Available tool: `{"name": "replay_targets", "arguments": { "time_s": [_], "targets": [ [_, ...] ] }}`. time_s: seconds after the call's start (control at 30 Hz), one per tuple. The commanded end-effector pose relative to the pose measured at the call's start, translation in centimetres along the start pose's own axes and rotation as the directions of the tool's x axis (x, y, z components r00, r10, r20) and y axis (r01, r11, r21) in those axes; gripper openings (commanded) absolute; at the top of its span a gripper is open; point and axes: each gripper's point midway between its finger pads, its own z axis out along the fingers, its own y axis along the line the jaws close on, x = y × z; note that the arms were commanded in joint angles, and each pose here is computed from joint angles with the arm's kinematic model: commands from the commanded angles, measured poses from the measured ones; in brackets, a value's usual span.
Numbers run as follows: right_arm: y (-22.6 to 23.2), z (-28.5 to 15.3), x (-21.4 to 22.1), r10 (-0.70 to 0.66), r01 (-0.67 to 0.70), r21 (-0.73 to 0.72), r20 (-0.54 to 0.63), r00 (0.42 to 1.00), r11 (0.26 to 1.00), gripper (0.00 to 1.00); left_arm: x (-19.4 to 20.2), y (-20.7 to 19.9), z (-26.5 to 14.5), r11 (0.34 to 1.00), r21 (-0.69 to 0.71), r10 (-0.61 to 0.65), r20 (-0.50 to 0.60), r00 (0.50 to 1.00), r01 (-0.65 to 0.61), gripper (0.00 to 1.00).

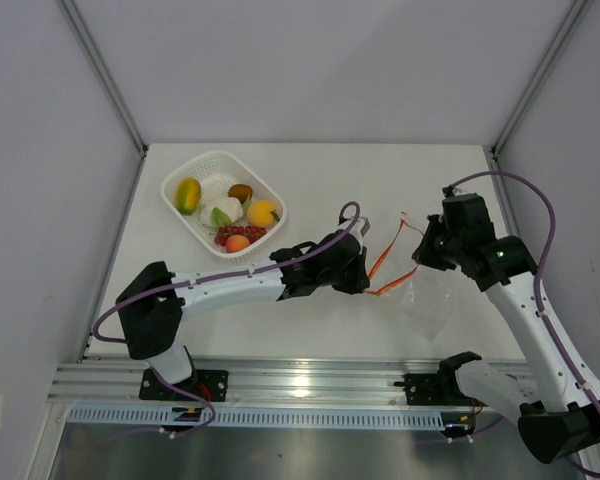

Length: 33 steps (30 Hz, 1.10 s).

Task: Place the food in the zip-top bag and seal the zipper
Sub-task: Open the zipper of the food storage bag at the center of the board.

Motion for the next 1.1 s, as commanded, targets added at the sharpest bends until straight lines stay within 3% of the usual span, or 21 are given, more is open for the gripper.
{"name": "replay_targets", "arguments": {
  "time_s": [0.0,0.17,0.23,0.27,0.3,0.47,0.63,0.9,1.07],
  "targets": [
    [-0.1,1.1,2.3,-0.064,0.064,0.003,-0.043,0.997,0.998,0.0,-0.2,0.4,-0.6,1.0,0.025,-0.014,0.04,0.999,0.013,0.01],
    [0.8,3.2,4.4,-0.077,0.076,-0.019,-0.07,0.995,0.997,0.0,0.5,1.4,-0.4,1.0,0.004,0.006,0.031,0.999,-0.007,0.01],
    [1.4,3.5,5.0,-0.092,0.09,-0.026,-0.076,0.993,0.996,0.0,0.4,1.6,-0.8,1.0,0.001,0.01,0.044,0.999,-0.01,0.06],
    [1.6,3.6,5.1,-0.098,0.096,-0.029,-0.077,0.992,0.995,0.0,0.5,1.9,-1.0,1.0,-0.003,0.016,0.049,0.999,-0.016,0.13],
    [1.8,3.6,5.3,-0.104,0.101,-0.033,-0.08,0.991,0.994,0.0,-0.1,1.9,-1.7,1.0,-0.004,0.018,0.083,0.996,-0.018,0.29],
    [2.2,3.8,5.5,-0.111,0.107,-0.047,-0.075,0.991,0.993,0.0,-2.5,2.9,-4.8,0.996,-0.057,0.08,0.183,0.98,-0.071,0.68],
    [2.5,4.2,5.6,-0.119,0.115,-0.049,-0.084,0.989,0.992,0.0,-6.6,5.6,-9.8,0.99,-0.131,0.098,0.316,0.944,-0.059,0.84],
    [3.4,4.4,6.2,-0.137,0.132,-0.064,-0.082,0.987,0.989,0.0,-12.1,13.7,-14.3,0.961,-0.235,-0.043,0.406,0.913,0.149,0.89],
    [3.9,4.8,6.2,-0.148,0.142,-0.074,-0.079,0.986,0.987,0.0,-14.2,19.1,-14.9,0.884,-0.288,-0.224,0.434,0.873,0.369,0.89]
  ]
}}
